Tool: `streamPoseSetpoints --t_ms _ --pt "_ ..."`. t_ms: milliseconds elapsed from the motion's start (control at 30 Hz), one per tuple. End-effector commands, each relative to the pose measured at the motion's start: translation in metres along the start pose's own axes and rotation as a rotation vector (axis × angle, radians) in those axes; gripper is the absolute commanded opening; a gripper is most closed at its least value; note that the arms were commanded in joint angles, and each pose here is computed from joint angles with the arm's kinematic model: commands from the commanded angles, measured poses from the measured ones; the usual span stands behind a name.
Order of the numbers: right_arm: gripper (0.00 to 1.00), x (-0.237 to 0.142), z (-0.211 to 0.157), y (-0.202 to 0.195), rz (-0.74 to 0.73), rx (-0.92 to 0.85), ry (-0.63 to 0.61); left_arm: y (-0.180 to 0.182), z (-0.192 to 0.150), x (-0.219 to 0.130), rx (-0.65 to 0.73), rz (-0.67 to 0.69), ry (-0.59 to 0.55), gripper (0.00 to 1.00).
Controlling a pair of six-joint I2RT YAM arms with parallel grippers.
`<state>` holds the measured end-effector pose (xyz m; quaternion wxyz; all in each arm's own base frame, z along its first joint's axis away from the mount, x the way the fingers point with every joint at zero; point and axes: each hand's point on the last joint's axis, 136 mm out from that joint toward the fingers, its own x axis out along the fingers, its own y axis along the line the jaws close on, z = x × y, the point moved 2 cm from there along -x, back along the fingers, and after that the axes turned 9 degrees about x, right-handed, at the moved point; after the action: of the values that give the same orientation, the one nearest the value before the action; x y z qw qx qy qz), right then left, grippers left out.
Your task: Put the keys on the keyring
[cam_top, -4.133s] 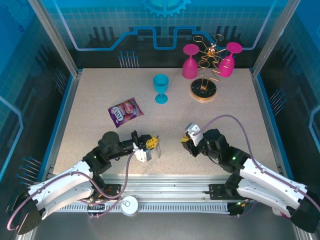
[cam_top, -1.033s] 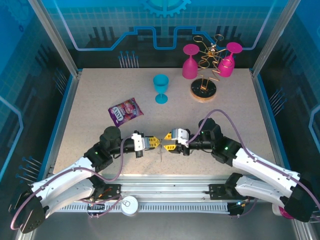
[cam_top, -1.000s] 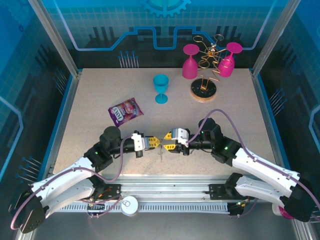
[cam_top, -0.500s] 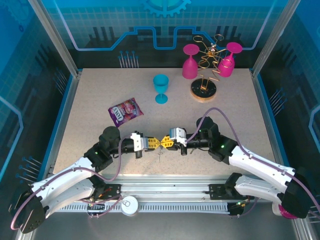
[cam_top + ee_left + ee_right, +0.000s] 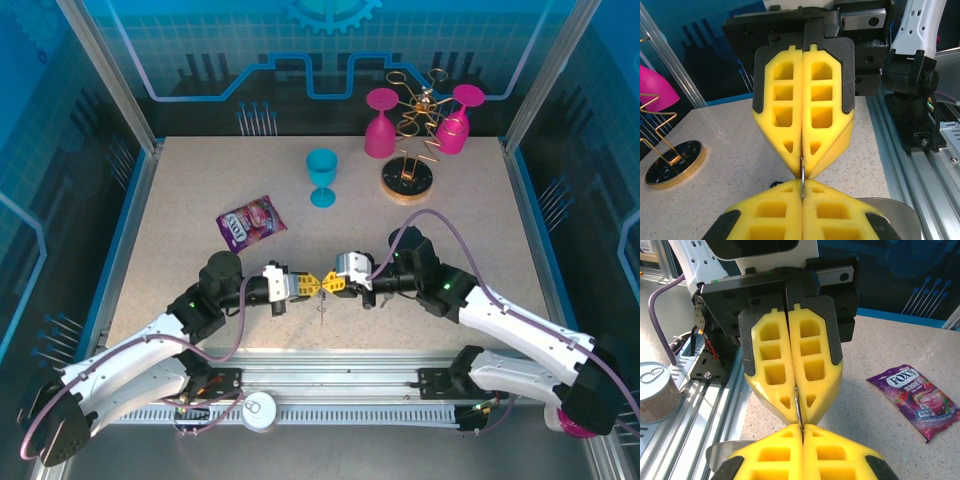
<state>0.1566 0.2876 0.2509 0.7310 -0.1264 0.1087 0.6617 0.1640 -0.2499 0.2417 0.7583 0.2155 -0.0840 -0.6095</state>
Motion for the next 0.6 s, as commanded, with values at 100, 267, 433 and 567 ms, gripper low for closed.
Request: streamPoseSetpoints --t_ms 100,267,433,567 --pt "0.00 0.002 0.011 0.005 0.019 -0.034 0.054 0.006 -0.008 0.002 0.007 0.010 0.080 0.06" --pt "0.00 0.003 0.009 0.005 0.017 -0.032 0.090 0.006 -0.011 0.001 0.006 0.009 0.101 0.07" --pt "0.00 0.004 0.008 0.006 0.021 -0.020 0.093 0.006 -0.011 0.001 0.007 0.009 0.104 0.07" --pt "0.00 0.003 0.019 0.005 0.021 -0.024 0.073 0.005 -0.011 0.002 0.008 0.003 0.103 0.00"
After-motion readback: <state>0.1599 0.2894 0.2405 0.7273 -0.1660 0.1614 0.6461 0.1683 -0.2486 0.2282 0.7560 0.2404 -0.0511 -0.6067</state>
